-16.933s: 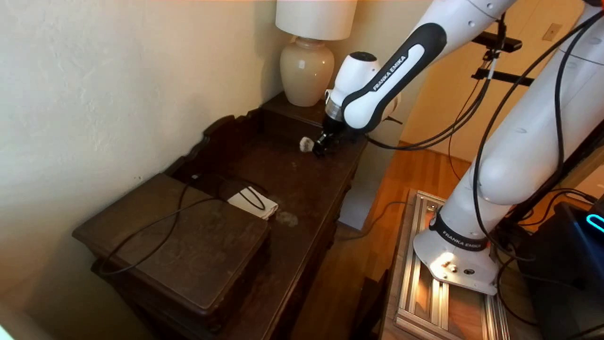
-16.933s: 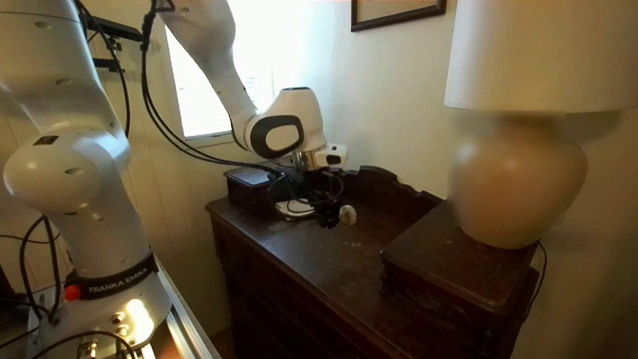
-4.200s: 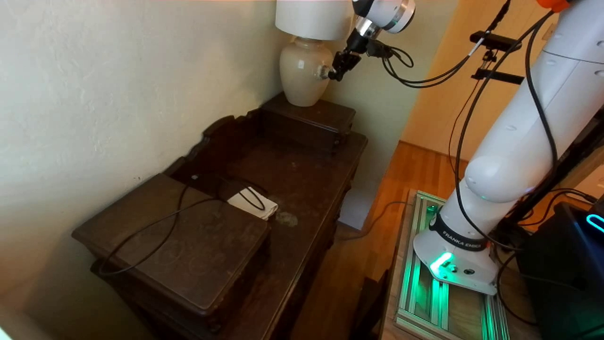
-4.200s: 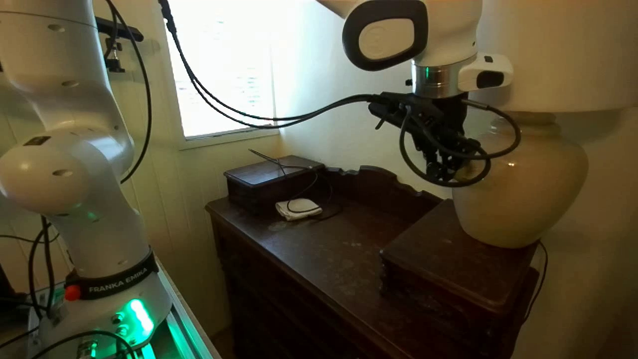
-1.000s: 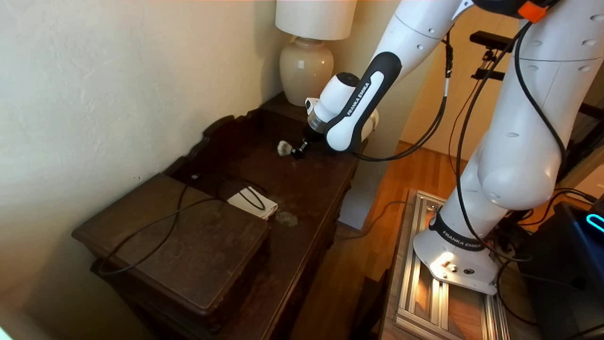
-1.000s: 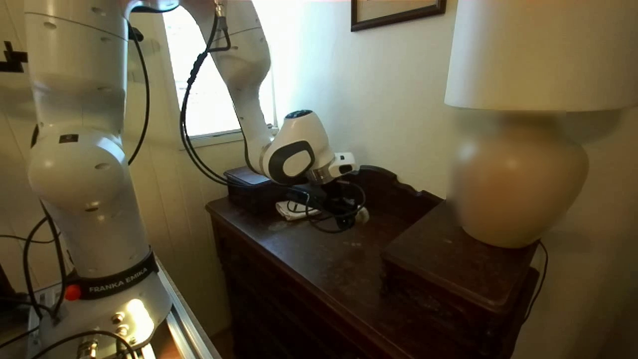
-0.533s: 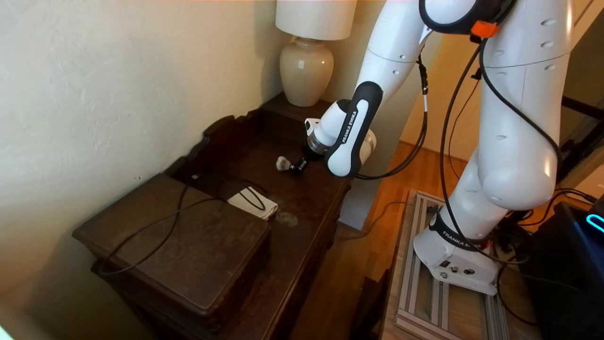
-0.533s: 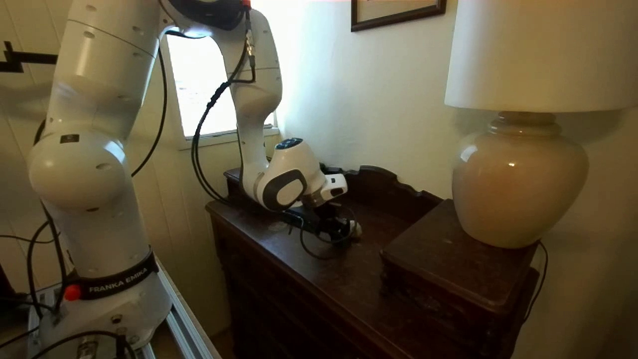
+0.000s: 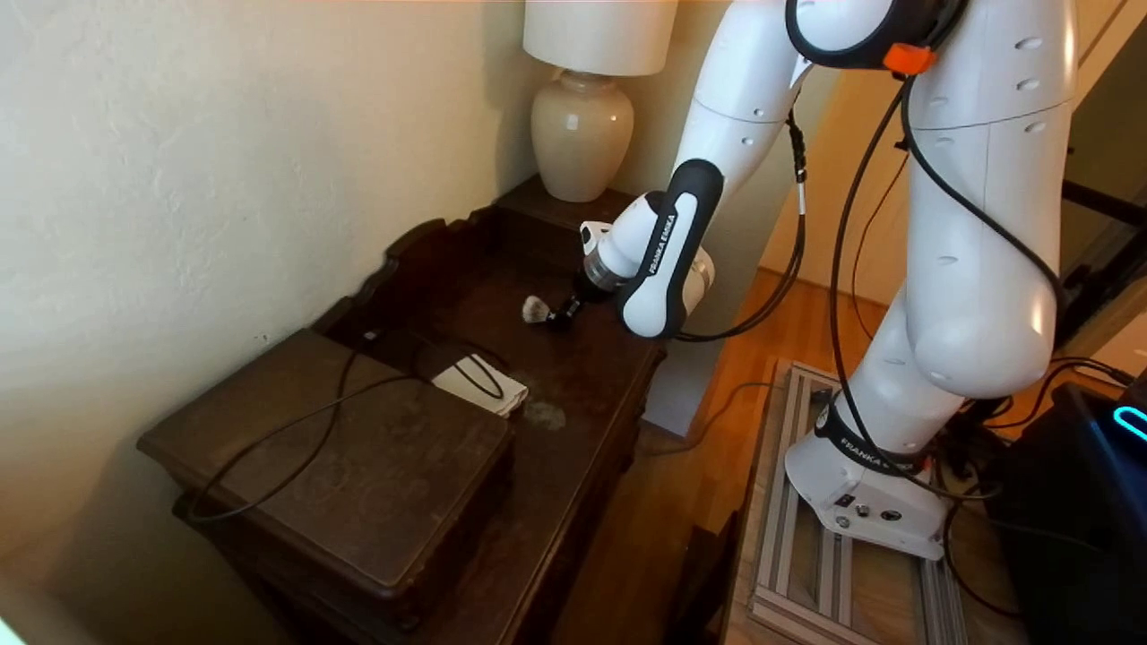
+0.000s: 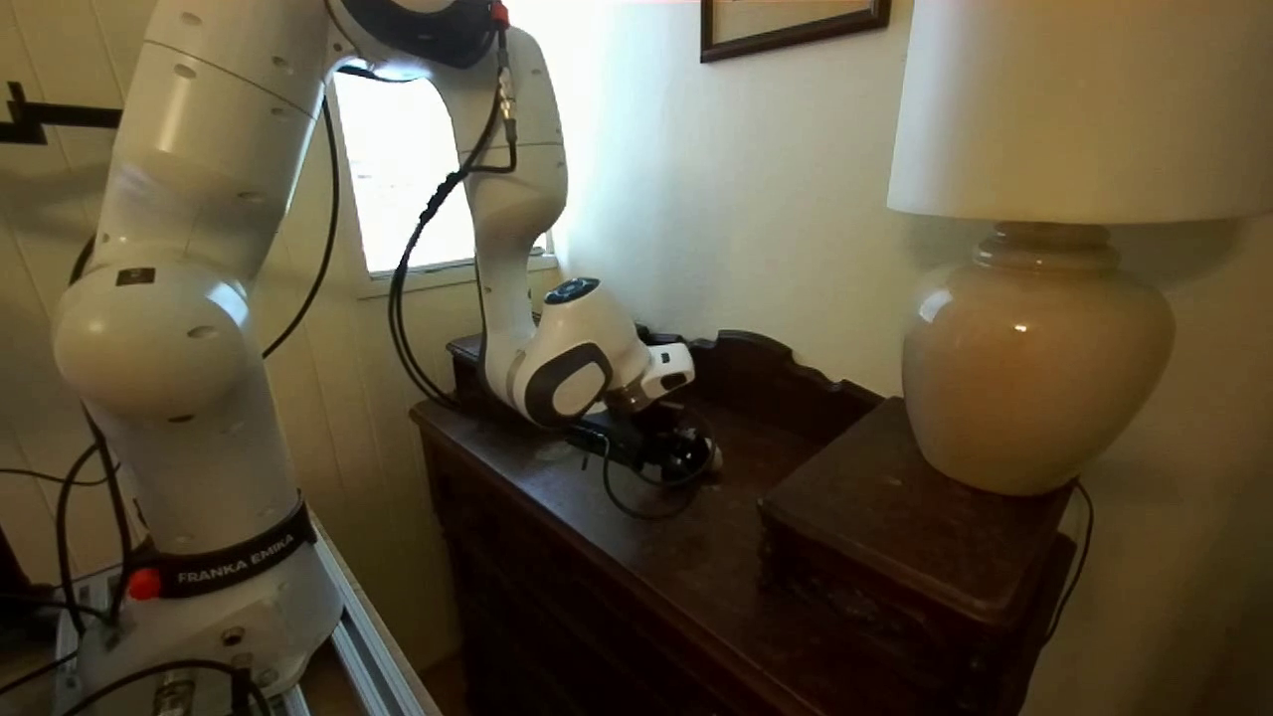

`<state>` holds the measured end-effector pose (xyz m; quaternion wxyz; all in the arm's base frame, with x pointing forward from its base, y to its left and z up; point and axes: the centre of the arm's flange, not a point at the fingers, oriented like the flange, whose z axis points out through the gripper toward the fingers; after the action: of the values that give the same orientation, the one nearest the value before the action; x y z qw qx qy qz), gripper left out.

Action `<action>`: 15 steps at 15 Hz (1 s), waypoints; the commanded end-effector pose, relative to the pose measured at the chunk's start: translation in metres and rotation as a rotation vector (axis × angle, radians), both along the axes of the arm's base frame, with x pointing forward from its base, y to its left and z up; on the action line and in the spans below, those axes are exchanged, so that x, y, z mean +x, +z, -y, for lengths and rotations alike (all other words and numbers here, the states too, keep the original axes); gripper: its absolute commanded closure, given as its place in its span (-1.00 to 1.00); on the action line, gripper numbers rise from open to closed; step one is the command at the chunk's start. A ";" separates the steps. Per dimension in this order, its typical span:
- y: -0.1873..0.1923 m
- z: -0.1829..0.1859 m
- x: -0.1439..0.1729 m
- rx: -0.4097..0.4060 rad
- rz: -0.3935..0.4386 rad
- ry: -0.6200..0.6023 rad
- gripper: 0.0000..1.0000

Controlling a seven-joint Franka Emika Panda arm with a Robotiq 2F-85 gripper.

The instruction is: Use the brush to brush the lamp.

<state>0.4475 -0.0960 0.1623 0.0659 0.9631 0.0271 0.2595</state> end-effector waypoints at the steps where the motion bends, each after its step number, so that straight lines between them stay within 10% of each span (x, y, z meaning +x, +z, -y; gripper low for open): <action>1: 0.055 0.011 -0.011 0.030 -0.017 -0.001 -0.98; 7: 0.129 0.003 -0.044 0.094 -0.279 0.079 -1.00; 15: 0.127 -0.010 -0.028 0.132 -0.288 0.028 -1.00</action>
<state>0.4193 -0.0867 0.2896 -0.0056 0.9921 0.0324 0.1214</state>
